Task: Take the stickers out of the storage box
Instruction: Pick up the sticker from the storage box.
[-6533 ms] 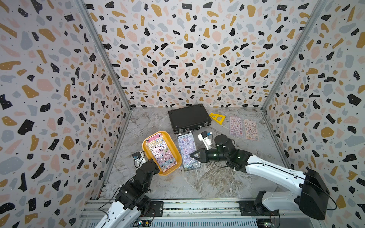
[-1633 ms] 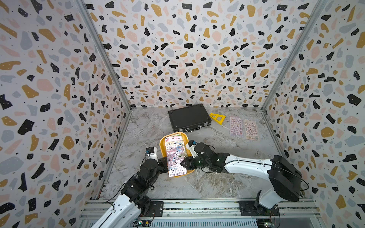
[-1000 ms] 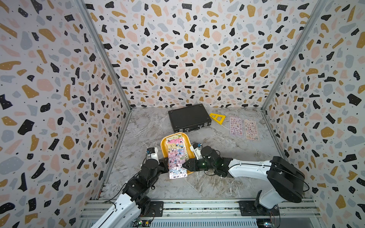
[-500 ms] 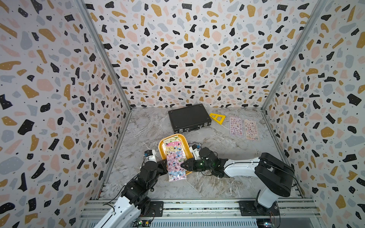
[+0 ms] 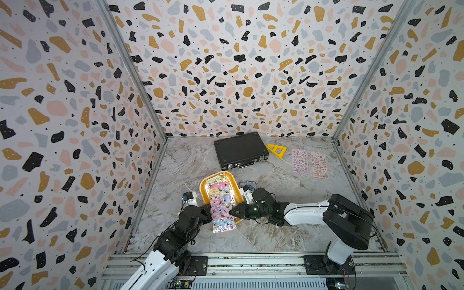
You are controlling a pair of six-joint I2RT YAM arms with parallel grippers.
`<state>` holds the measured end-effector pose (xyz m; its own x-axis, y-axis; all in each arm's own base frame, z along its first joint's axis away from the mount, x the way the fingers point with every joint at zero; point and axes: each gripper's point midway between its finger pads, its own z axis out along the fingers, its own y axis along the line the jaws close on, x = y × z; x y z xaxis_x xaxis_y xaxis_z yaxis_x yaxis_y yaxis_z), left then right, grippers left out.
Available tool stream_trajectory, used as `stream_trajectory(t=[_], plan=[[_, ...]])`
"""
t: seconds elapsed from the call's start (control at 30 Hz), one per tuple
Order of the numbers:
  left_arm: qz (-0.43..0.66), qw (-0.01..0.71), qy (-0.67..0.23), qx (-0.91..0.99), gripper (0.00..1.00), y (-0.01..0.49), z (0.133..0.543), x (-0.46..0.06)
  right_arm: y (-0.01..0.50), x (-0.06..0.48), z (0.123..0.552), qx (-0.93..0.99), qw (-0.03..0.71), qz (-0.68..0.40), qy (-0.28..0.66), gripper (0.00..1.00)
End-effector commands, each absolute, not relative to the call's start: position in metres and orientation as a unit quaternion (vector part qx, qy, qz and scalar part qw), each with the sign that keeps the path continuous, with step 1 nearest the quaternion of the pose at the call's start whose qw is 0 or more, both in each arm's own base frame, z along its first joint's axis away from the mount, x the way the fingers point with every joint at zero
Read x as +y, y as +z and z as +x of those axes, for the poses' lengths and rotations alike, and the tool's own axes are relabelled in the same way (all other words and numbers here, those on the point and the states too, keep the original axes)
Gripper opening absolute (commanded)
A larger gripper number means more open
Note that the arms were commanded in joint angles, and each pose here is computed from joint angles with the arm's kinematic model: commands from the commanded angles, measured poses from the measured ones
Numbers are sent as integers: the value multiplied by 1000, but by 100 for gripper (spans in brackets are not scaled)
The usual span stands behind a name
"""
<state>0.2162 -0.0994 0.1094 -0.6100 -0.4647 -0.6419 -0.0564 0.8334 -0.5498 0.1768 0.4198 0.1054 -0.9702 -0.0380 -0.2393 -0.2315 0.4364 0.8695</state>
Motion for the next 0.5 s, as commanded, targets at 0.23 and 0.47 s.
stream_trajectory(t=[0.23,0.47], plan=[[-146,447,-289,834,0,145,231,-114,146,435,174,812,88,-96,569,14],[-152,460,-270,832,0,149,230,-104,155,412,167,830,108,-109,537,2]])
